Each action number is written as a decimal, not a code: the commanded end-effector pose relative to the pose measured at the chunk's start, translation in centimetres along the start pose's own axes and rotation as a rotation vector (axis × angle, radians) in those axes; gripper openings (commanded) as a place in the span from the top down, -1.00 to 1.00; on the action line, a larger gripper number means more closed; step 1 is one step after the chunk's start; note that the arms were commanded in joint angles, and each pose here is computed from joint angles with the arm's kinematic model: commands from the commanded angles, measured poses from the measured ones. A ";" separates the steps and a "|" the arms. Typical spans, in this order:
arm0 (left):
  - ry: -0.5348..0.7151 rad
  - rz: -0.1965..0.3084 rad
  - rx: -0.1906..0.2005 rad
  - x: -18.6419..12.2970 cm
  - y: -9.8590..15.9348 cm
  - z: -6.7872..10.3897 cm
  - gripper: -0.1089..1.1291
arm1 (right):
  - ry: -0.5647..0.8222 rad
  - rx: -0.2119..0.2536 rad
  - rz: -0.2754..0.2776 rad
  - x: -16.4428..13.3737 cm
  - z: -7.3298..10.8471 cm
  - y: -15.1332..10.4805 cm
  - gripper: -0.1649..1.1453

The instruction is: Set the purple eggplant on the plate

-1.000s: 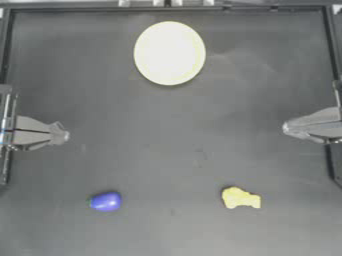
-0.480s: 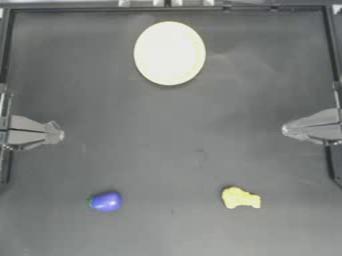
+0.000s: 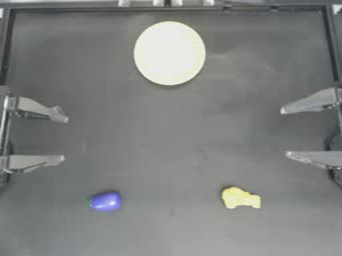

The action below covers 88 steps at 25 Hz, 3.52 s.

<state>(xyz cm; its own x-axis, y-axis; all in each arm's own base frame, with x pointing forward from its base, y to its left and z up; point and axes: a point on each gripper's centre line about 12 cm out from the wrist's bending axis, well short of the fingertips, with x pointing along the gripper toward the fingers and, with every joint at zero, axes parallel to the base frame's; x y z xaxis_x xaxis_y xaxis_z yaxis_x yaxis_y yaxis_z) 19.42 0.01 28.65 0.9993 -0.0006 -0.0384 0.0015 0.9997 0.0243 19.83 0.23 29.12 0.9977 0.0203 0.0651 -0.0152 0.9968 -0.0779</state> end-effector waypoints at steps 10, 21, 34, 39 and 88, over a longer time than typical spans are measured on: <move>0.563 -0.010 -0.063 3.5 -0.2 -2.0 -0.84 | -0.003 0.037 -0.015 0.2 0.3 -0.2 -0.77; 0.756 -0.062 -0.130 7.5 -2.4 -5.1 -0.84 | 0.008 0.051 -0.020 0.2 0.2 -0.3 -0.77; 0.941 -0.101 -0.111 11.4 -5.3 -9.7 -0.84 | 0.003 0.051 -0.018 0.1 0.2 -0.3 -0.77; 1.005 -0.092 -0.101 12.6 -5.8 -11.7 -0.83 | 0.000 0.051 -0.018 0.1 0.3 -0.3 -0.77; 0.899 -0.012 -0.040 15.7 -3.2 -7.0 0.23 | 0.009 0.058 -0.018 -0.1 -0.1 -0.3 -0.77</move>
<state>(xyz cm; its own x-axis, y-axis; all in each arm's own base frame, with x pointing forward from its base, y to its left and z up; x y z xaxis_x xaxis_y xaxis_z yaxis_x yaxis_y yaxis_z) 34.52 -4.21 17.68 0.5052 -0.0279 -0.8625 0.0063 0.9996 -0.0286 19.52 -0.05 28.86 0.9985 0.0006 0.0551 0.0007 0.9997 -0.0239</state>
